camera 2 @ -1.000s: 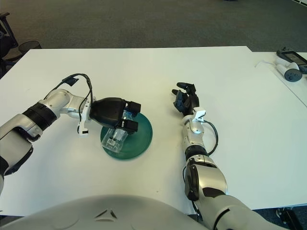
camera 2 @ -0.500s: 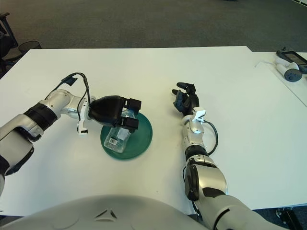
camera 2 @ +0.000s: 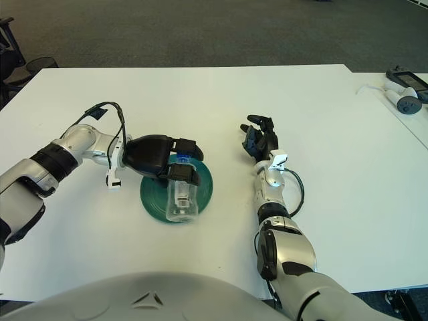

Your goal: Put the bottle into the plate.

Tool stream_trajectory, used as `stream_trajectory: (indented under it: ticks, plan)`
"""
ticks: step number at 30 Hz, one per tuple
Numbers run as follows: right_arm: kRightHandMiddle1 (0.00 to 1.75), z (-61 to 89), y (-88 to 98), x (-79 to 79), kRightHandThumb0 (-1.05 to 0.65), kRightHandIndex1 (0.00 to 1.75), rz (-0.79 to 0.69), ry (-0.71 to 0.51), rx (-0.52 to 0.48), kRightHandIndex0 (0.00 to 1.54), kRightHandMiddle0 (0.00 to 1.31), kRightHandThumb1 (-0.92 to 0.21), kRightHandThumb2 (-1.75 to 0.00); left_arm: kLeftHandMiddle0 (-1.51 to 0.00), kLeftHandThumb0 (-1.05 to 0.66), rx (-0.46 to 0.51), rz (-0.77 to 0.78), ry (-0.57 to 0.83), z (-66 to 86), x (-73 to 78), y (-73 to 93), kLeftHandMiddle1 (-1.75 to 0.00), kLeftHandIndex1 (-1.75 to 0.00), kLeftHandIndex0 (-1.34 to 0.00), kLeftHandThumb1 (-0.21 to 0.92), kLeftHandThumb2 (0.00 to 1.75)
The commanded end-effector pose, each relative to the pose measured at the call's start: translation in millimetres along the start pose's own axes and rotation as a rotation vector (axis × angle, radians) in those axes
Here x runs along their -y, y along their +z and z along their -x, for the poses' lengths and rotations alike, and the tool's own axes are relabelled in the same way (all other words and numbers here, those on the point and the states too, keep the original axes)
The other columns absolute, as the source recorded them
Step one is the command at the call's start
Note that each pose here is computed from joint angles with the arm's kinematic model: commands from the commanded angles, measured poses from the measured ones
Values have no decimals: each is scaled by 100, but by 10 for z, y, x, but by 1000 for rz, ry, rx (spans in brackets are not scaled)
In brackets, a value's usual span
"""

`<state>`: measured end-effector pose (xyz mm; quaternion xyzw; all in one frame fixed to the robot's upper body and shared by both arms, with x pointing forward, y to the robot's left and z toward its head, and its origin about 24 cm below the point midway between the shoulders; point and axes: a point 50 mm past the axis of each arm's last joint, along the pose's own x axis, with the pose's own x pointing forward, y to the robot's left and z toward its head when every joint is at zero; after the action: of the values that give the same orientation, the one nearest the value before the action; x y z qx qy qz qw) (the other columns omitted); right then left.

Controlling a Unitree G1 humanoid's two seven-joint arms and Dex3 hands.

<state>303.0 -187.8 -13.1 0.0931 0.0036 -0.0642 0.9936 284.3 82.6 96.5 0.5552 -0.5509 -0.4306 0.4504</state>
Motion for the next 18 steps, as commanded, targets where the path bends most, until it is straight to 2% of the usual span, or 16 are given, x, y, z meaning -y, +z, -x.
stream_trajectory:
  ticks: [1, 18]
  plan:
    - [132, 559, -692, 110, -51, 86, -90, -86, -341, 30, 19, -70, -96, 0, -98, -14, -25, -15, 57, 33, 19, -7, -21, 0, 92, 106]
    - [130, 577, -687, 111, -50, 89, -100, -72, -318, 35, 20, -71, -96, 0, -105, -3, -102, -41, 58, 57, 5, -1, -11, 0, 92, 107]
